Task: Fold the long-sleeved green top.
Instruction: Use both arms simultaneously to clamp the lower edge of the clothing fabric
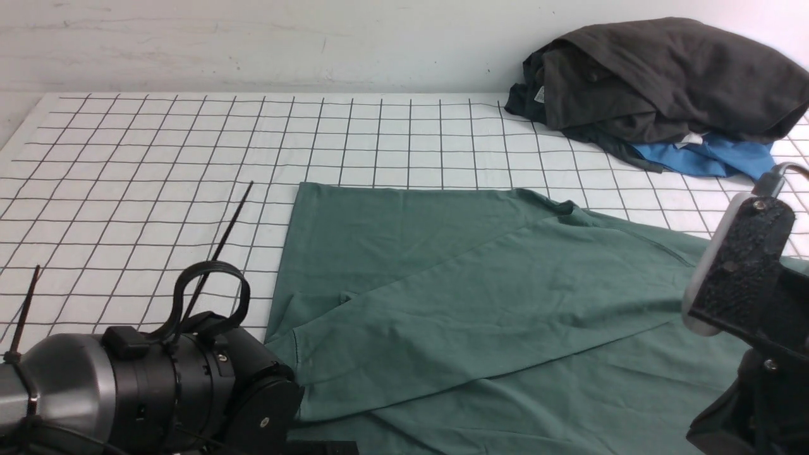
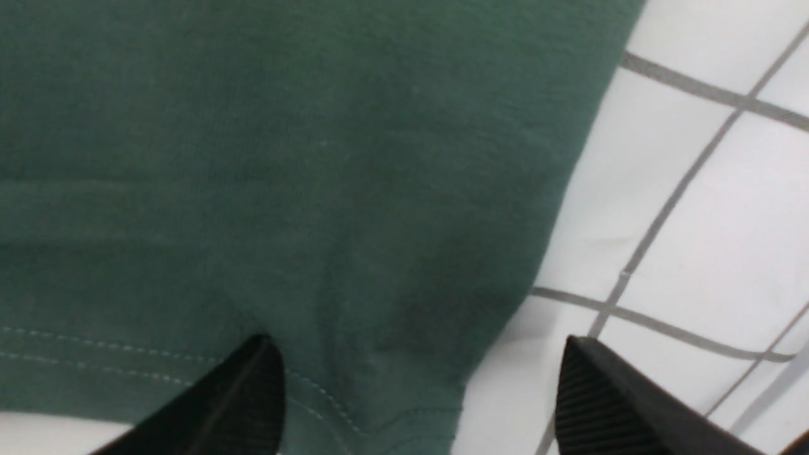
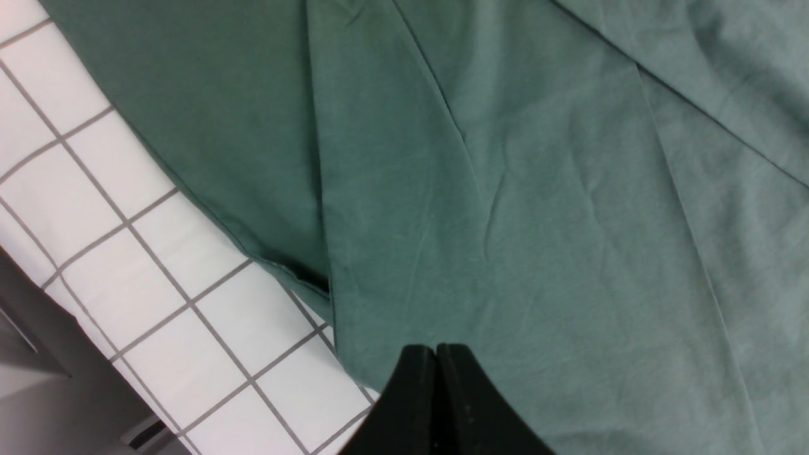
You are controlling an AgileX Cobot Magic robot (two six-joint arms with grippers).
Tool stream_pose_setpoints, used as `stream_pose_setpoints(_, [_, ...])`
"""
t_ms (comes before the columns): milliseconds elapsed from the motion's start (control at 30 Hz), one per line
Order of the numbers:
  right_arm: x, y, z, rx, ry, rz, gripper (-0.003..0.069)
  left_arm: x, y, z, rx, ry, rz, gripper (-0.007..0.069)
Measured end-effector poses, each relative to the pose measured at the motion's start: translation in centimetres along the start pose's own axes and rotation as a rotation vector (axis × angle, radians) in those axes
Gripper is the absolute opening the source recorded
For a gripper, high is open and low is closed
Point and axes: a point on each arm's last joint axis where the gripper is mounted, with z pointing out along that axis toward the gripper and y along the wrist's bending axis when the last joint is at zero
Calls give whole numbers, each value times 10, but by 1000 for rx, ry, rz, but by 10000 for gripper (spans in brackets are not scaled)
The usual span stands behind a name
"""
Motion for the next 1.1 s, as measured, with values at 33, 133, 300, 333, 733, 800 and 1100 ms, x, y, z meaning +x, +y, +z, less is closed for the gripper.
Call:
stream_pose_setpoints(33, [0,0,0,0,0,0,-14,0,0,0,-8,-1,-5,518])
stream_pose_setpoints(133, [0,0,0,0,0,-1,-14,-1,1,1,-27,-6,-37,473])
stream_pose_setpoints(300, [0,0,0,0,0,-3,-14,-1,6,1,-81,-13,-86,286])
stream_pose_setpoints(333, [0,0,0,0,0,-3,-14,-1,7,1,-88,-11,-84,262])
stream_pose_setpoints(733, [0,-2,0,17,4,-13,-14,0,9,-6,-118,-24,-78,9])
stream_pose_setpoints(800, [1,-4,0,49,11,-47,-14,2,8,-17,-130,-43,-79,9])
stream_pose_setpoints(1100, [0,-7,13,70,74,-187,166,28,24,-34,-114,-23,-195,9])
